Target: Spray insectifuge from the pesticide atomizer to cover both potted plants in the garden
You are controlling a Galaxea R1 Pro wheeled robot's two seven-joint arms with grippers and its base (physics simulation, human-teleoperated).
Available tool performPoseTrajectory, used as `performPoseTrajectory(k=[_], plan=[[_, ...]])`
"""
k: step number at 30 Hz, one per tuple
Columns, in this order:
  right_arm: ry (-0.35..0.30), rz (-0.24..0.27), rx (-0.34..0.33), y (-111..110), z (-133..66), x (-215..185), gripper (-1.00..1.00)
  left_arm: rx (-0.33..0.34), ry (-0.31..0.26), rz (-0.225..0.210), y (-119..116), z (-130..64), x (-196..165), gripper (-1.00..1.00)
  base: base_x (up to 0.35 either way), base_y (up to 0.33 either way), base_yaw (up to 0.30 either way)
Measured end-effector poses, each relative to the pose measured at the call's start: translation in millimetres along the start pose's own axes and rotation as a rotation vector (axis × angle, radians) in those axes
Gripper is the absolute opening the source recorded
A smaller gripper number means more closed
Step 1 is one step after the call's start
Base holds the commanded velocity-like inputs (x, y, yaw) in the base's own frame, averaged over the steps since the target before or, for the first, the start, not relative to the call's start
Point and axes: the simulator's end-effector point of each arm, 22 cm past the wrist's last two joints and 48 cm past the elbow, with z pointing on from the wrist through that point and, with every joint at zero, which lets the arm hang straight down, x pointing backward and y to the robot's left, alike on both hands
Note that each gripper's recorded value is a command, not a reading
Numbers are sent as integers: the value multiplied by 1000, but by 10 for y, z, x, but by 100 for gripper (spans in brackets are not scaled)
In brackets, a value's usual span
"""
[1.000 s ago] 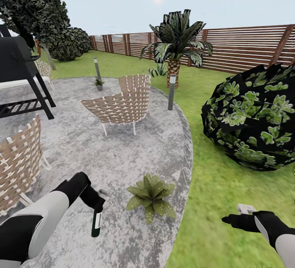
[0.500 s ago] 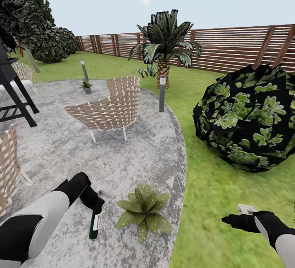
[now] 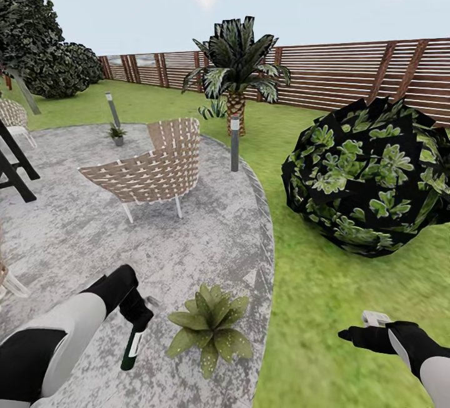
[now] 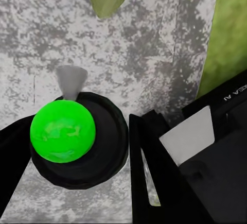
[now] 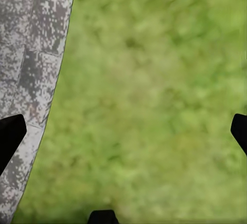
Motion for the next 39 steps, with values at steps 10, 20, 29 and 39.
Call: performPoseTrajectory(k=[10, 20, 29, 39], plan=[[3, 1, 1, -3, 2, 14, 100, 9, 83, 29, -105, 152, 223, -100, 77, 58, -35], [3, 1, 1, -4, 2, 12, 100, 9, 92, 39, -125, 172, 238, -100, 5, 4, -252], [3, 1, 1, -1, 4, 14, 100, 11, 92, 38, -128, 169, 238, -100, 0, 80, -41], [-2, 1, 0, 2, -15, -7, 100, 9, 94, 37, -131, 155, 250, -100, 0, 138, -117]])
